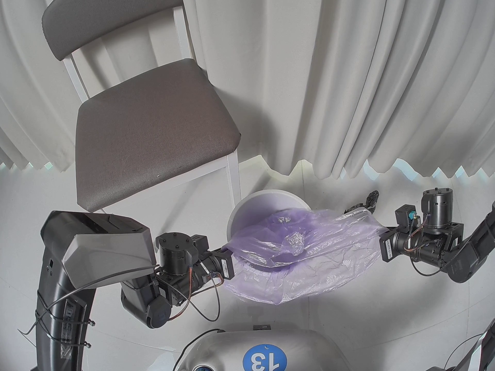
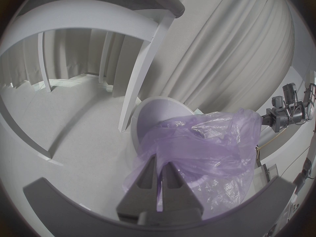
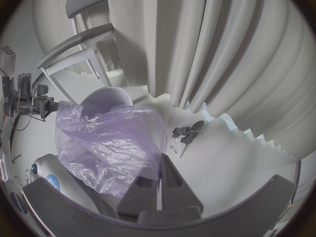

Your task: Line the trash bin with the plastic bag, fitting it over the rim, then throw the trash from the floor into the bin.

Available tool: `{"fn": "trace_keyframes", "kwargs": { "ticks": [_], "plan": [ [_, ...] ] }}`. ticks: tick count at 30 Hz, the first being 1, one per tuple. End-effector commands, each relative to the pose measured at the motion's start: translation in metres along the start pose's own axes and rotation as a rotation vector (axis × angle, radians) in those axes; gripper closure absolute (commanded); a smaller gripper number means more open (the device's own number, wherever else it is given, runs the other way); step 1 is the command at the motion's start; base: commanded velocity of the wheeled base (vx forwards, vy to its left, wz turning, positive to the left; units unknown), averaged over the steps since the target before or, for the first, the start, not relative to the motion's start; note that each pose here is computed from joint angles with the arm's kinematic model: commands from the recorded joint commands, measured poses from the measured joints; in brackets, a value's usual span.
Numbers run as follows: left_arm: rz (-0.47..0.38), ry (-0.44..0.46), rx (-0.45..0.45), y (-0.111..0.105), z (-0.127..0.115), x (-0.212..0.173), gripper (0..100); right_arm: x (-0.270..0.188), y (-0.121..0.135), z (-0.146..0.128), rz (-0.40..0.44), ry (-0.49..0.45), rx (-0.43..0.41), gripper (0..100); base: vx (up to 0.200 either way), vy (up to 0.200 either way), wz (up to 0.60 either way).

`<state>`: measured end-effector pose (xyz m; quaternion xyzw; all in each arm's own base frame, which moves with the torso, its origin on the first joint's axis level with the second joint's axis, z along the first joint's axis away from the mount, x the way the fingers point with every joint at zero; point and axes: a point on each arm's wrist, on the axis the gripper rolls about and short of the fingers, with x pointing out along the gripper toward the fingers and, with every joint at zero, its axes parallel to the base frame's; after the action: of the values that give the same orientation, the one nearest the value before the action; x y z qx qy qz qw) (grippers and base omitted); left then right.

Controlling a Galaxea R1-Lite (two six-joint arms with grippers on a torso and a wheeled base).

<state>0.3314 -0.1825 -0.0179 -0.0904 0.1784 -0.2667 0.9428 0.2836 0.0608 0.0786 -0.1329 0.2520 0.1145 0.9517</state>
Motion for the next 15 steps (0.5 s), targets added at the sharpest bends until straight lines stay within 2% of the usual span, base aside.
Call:
{"fn": "trace_keyframes", "kwargs": {
  "ticks": [1, 9, 15],
  "plan": [
    [0.037, 0.014, 0.010, 0.019, -0.004, 0.000, 100, 0.031, 0.000, -0.016, 0.006, 0.071, 0.015, 100, 0.000, 0.000, 0.00],
    [0.077, -0.003, 0.007, 0.036, 0.008, -0.002, 100, 0.062, 0.009, -0.035, 0.032, 0.056, 0.010, 100, 0.000, 0.000, 0.00],
    [0.096, -0.051, 0.001, 0.046, 0.020, 0.001, 100, 0.082, 0.024, -0.043, 0.053, -0.004, -0.003, 100, 0.000, 0.000, 0.00]
  ]
}}
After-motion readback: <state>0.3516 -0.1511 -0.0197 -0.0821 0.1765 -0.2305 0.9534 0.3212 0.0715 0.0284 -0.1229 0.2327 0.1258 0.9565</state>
